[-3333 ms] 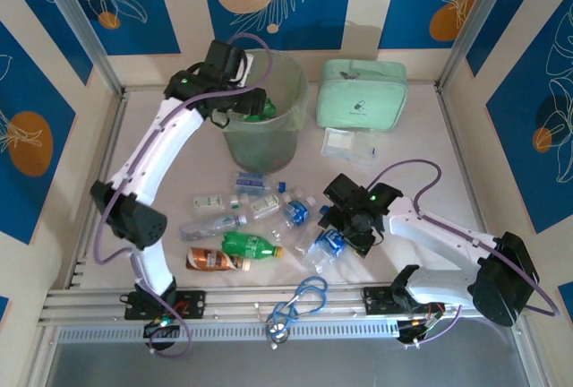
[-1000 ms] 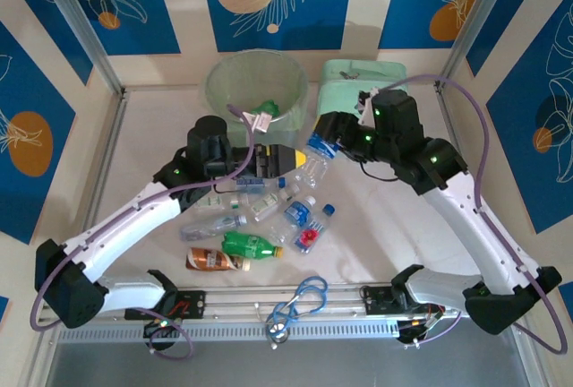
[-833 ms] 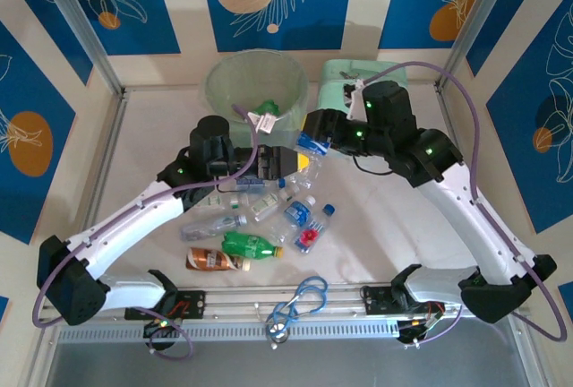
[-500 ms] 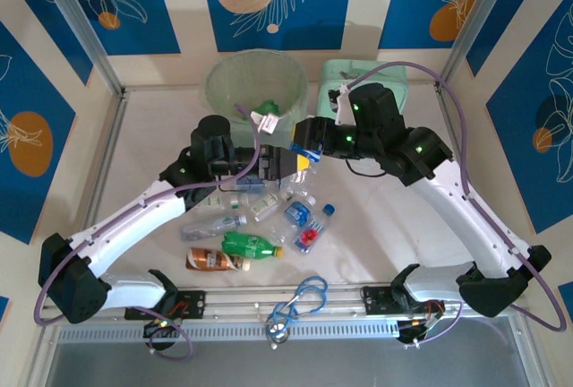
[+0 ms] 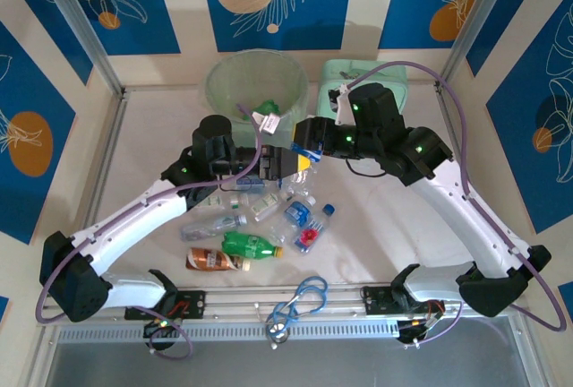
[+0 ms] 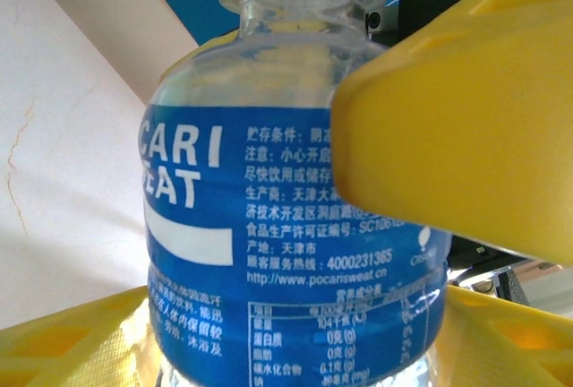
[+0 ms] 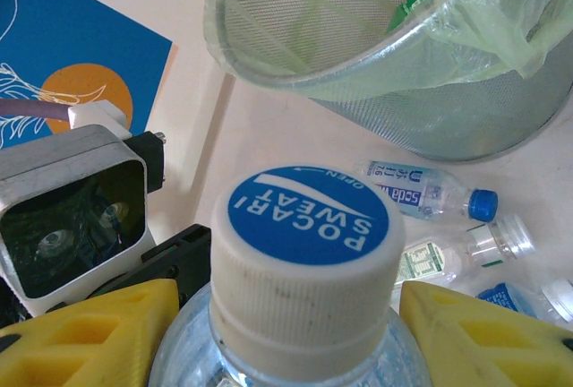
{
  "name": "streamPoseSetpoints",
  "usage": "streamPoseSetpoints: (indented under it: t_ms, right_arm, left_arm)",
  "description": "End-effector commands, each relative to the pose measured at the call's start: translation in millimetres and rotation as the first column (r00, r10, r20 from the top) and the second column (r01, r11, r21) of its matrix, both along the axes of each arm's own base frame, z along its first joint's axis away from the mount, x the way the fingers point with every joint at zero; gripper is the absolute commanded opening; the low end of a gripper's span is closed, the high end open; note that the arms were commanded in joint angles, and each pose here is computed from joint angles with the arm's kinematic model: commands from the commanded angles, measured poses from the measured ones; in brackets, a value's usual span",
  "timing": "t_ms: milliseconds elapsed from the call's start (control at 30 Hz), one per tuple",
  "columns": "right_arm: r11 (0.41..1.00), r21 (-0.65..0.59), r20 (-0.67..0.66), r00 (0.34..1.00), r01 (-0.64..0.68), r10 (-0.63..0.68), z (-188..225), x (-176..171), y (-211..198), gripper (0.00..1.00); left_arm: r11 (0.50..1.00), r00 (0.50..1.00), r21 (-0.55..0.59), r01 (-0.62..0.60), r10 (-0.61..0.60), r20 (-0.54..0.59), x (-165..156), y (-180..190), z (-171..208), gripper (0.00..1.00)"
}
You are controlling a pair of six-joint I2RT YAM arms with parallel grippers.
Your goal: Put the plastic bottles in the bin
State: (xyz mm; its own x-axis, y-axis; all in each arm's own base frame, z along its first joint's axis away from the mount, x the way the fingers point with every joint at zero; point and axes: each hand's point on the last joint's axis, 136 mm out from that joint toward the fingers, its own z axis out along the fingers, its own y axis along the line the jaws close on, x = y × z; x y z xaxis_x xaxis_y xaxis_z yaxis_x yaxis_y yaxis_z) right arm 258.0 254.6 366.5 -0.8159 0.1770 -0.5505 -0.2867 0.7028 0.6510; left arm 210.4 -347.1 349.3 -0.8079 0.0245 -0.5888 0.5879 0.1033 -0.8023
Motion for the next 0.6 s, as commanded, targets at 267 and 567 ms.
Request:
streamPoseSetpoints:
  t_ms: [267,567]
  right_arm:
    - [1.000,0.024,0.035,0.999,-0.001,0.000,15.6,4.7,6.3,0.63]
    - [0.997,0.014,0.105,0.992,0.071,-0.072,33.0,0.8,-21.8,0.99]
  left_arm:
    - [1.000,0.998,-0.003,-0.005,0.005,0.056,-1.7,1.1,4.6,0.56]
    - [0.987,0.987,0.032,-0.156,0.154,0.047,24.9,15.2,4.6,0.53]
